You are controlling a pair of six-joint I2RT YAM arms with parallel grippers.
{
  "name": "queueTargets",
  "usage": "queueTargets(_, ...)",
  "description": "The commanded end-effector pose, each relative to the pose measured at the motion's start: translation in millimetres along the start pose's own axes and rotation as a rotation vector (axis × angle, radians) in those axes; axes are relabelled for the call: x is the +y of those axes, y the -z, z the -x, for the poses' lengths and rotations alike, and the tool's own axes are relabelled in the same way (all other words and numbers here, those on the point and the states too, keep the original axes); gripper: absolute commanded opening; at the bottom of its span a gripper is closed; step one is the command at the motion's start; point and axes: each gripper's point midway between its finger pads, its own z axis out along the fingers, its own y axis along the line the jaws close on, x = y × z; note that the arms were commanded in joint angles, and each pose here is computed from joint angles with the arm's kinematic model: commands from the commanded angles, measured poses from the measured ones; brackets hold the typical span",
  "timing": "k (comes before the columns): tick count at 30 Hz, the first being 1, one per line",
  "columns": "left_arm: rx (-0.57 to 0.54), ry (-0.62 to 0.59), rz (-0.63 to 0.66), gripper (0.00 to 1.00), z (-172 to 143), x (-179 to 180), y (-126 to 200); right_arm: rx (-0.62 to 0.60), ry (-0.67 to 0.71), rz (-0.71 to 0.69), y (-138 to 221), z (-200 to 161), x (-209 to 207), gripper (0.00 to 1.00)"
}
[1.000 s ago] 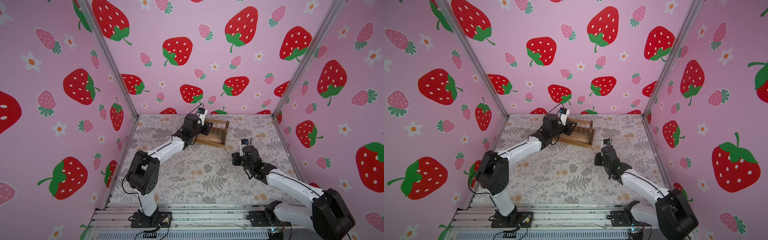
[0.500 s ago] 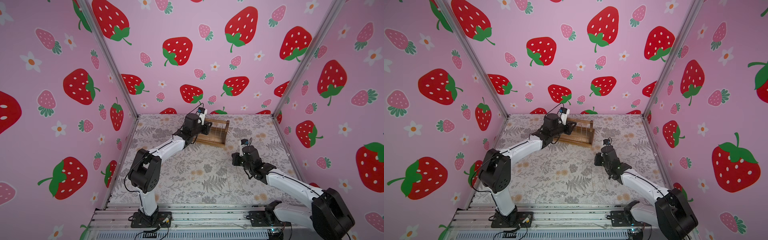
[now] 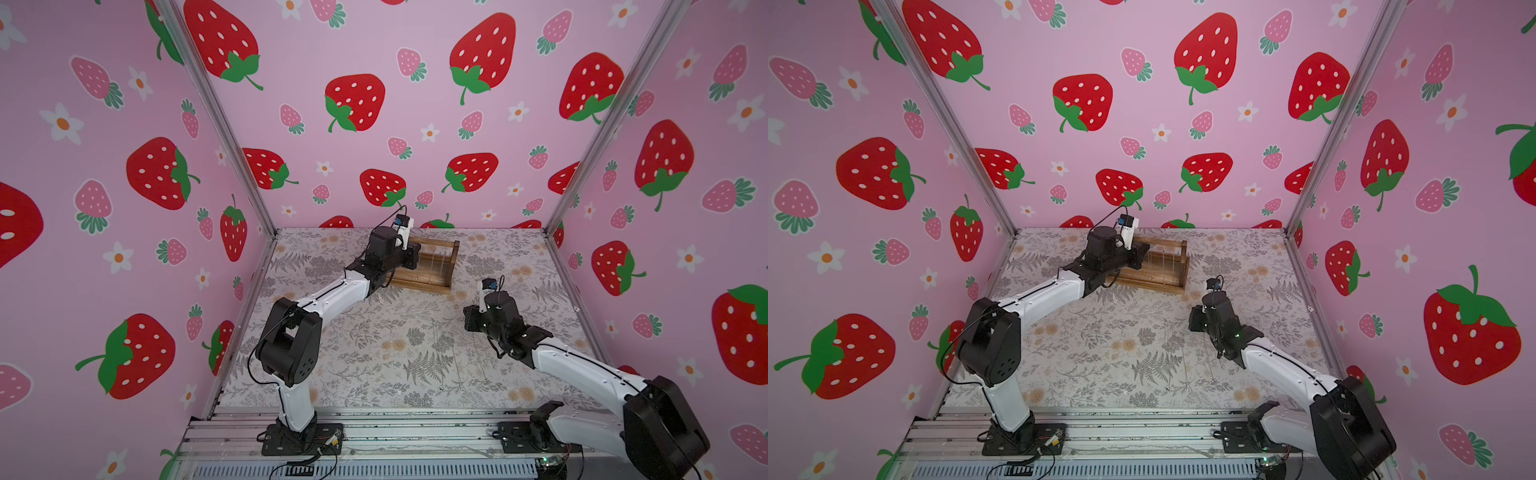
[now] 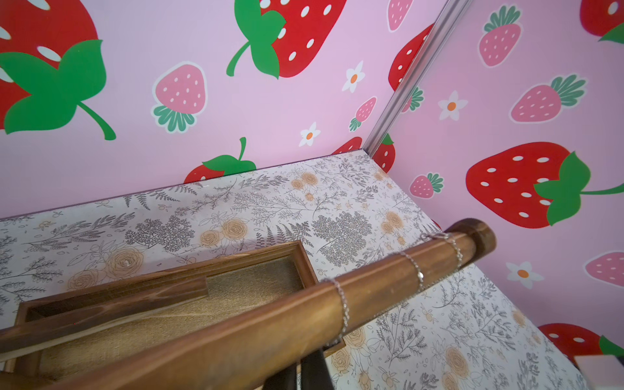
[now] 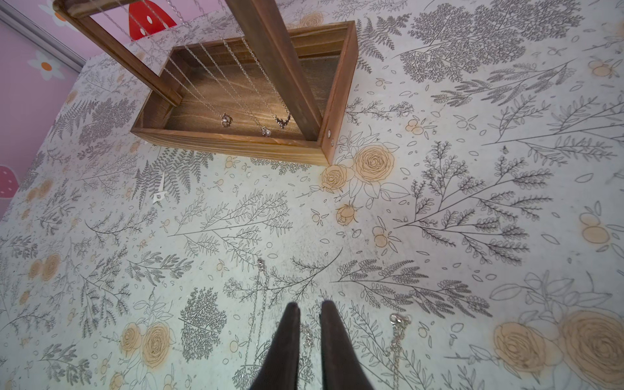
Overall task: Take the necklace off the jewelry display stand
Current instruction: Take off the necklace from the stand.
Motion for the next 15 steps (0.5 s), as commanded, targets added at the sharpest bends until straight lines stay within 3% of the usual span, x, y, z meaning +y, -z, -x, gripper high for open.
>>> queueTargets(1, -0.03, -0.026, 0.054, 0.0, 17, 9, 17, 0.016, 0.0, -0.005, -1, -3, -1, 0.15)
queueTargets(15, 0.037, -0.025, 0.384, 0.0, 26, 75, 71, 0.029, -0.004, 0.004, -3, -5, 0, 0.15)
